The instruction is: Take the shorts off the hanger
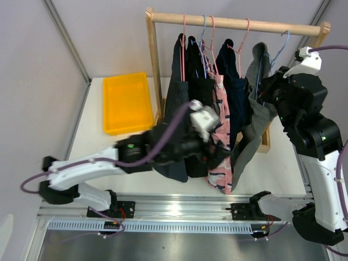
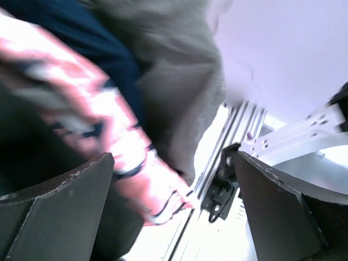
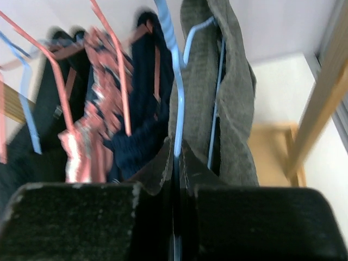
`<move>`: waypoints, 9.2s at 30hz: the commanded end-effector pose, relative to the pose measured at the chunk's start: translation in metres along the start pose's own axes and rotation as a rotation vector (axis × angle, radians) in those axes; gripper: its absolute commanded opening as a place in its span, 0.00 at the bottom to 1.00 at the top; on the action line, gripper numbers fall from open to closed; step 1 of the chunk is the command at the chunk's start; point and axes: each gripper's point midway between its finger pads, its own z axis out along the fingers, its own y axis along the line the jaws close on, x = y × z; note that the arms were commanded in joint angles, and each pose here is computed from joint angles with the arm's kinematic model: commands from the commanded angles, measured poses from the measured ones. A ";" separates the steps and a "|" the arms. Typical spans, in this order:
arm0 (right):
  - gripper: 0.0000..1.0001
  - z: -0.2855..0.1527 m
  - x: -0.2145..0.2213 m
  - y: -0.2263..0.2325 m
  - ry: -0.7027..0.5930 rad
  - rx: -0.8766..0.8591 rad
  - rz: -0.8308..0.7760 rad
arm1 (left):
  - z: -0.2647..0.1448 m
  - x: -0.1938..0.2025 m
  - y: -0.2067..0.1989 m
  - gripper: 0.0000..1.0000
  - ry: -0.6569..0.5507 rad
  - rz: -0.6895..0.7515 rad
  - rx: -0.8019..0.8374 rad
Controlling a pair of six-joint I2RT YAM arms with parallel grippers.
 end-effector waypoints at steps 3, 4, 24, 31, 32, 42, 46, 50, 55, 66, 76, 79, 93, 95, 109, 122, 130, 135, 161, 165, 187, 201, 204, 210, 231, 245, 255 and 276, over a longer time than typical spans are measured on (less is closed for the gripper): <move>0.00 -0.003 -0.003 -0.017 -0.035 0.135 0.017 | 0.055 0.004 -0.041 0.99 -0.022 0.055 0.025; 0.00 -0.004 -0.003 -0.017 -0.032 0.139 0.016 | 0.060 0.000 -0.047 0.99 -0.031 0.052 0.033; 0.00 -0.036 -0.027 -0.011 -0.014 0.071 0.043 | 0.127 0.048 -0.070 0.89 0.030 0.015 0.035; 0.00 -0.044 -0.022 -0.010 0.014 0.050 0.061 | 0.134 0.046 -0.068 0.31 0.008 -0.002 0.008; 0.00 -0.045 -0.022 -0.012 0.015 0.053 0.060 | 0.133 0.044 -0.067 0.03 0.002 -0.015 -0.001; 0.00 -0.033 -0.025 -0.017 0.001 0.093 0.003 | 0.071 0.074 -0.119 0.00 0.017 0.025 0.031; 0.00 -0.026 -0.035 -0.020 -0.013 0.113 -0.023 | 0.041 0.129 -0.146 0.00 0.083 0.026 0.035; 0.00 -0.020 -0.040 -0.026 -0.010 0.126 -0.024 | 0.031 0.180 -0.166 0.00 0.171 -0.001 0.048; 0.00 -0.028 -0.029 -0.028 0.027 0.111 0.000 | 0.045 0.187 -0.162 0.00 0.170 0.023 0.007; 0.00 -0.104 -0.007 -0.034 0.158 0.032 0.062 | 0.163 0.140 -0.042 0.00 0.226 -0.094 -0.197; 0.00 -0.088 -0.027 -0.027 0.107 0.039 0.075 | 0.167 0.140 -0.026 0.00 0.238 -0.132 -0.200; 0.00 -0.054 -0.035 -0.023 0.084 0.077 0.042 | 0.137 0.164 -0.058 0.00 0.264 -0.113 -0.160; 0.00 0.064 -0.086 -0.043 -0.100 0.165 0.084 | -0.006 0.173 -0.153 0.00 0.291 -0.041 -0.044; 0.00 0.083 -0.077 -0.046 -0.075 0.169 0.086 | -0.018 0.167 -0.152 0.00 0.288 -0.034 -0.047; 0.00 0.103 0.007 -0.075 0.107 0.194 0.103 | -0.082 0.060 -0.051 0.00 0.112 -0.050 -0.285; 0.99 0.026 0.028 -0.101 0.099 0.266 0.076 | -0.127 -0.027 0.065 0.00 -0.028 0.022 -0.519; 0.99 -0.029 0.033 -0.112 0.050 0.310 0.068 | -0.158 -0.092 0.155 0.00 -0.127 0.069 -0.739; 0.99 -0.054 0.033 -0.107 0.032 0.280 0.078 | -0.162 -0.102 0.223 0.00 -0.132 0.050 -0.881; 0.99 -0.083 0.079 -0.082 0.056 0.065 0.071 | -0.129 -0.056 0.530 0.00 -0.079 -0.209 -1.248; 0.99 -0.097 0.040 -0.030 -0.038 -0.190 0.084 | -0.114 0.046 0.542 0.87 0.108 -0.361 -1.257; 0.98 0.072 -0.024 0.074 0.011 -0.445 0.069 | -0.201 0.154 0.302 0.99 0.166 -0.335 -1.025; 0.38 0.119 0.012 0.072 0.059 -0.315 0.030 | -0.206 0.180 0.288 0.99 0.170 -0.313 -0.973; 0.01 0.118 0.013 0.067 0.063 -0.292 0.028 | -0.203 0.180 0.288 0.99 0.173 -0.310 -0.960; 0.00 0.106 0.002 0.066 0.036 -0.296 0.017 | -0.191 0.164 0.277 0.99 0.141 -0.267 -0.878; 0.00 -0.009 -0.067 0.031 -0.152 -0.176 0.154 | 0.037 -0.022 -0.033 0.99 0.011 0.085 -0.019; 0.00 -0.032 -0.057 0.023 -0.120 -0.178 0.168 | 0.096 0.013 -0.077 0.99 0.048 0.078 0.033; 0.00 -0.048 -0.055 0.022 -0.093 -0.187 0.200 | 0.126 0.026 -0.067 0.60 0.045 0.124 -0.065; 0.00 -0.025 -0.068 0.017 -0.120 -0.117 0.157 | 0.037 0.103 -0.107 0.00 0.147 0.045 -0.059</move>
